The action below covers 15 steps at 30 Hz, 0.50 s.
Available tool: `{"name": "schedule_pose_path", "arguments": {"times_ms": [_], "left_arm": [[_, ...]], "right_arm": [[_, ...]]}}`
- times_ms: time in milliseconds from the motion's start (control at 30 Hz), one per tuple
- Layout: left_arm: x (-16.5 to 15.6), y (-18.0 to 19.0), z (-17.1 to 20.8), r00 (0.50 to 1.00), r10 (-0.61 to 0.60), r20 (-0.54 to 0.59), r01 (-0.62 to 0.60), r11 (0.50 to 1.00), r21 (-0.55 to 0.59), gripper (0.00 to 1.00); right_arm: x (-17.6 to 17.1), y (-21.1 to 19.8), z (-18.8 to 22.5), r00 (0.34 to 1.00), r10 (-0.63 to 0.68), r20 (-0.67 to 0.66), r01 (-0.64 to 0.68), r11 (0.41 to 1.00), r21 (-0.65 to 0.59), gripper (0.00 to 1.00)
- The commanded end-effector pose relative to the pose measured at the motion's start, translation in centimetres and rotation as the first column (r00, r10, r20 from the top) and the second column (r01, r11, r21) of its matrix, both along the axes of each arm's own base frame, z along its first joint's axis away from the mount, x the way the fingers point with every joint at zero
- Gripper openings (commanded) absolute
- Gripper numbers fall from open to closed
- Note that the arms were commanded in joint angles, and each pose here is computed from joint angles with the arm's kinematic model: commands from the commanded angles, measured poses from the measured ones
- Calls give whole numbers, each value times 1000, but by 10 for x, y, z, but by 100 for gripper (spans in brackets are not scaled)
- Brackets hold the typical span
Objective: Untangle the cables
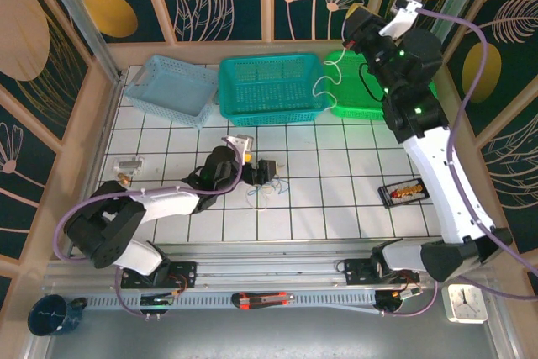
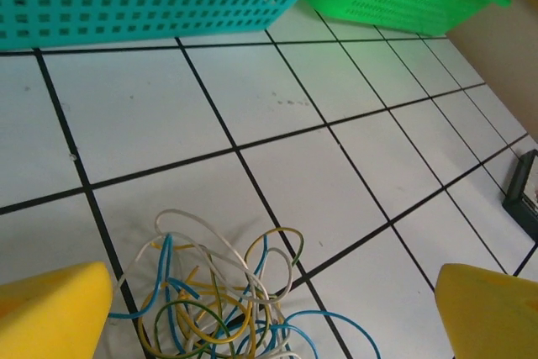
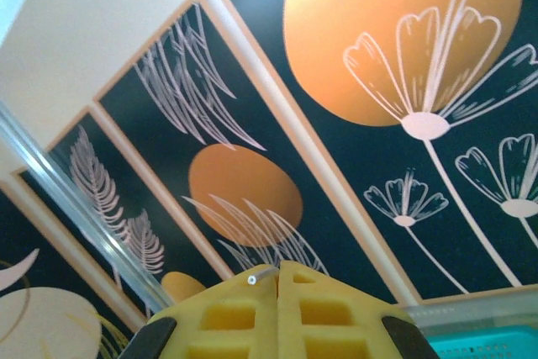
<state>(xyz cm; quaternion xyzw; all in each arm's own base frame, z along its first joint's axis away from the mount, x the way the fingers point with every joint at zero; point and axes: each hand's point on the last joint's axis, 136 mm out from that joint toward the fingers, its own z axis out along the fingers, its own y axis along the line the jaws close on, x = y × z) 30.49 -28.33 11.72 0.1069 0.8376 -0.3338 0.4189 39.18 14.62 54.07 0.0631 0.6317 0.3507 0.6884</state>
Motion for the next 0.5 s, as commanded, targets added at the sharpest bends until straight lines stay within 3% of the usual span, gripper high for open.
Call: {"name": "schedule_pose_path", "arguments": {"times_ms": [0,267,467], "left_arm": [[12,12,15,995,102,-11,-101,995,8,99],[18,22,28,979,198,-45,-200,979,-34,99],[18,23,28,973,225,-59,-230,969,-93,99]], "right_arm": [[24,3,-10,1000,-11,12,11,1000,10,0],[96,32,-67,998,15,-65,-16,1000,-14,0],[157,62,-139,986,61,-153,-67,997,-36,0]]}}
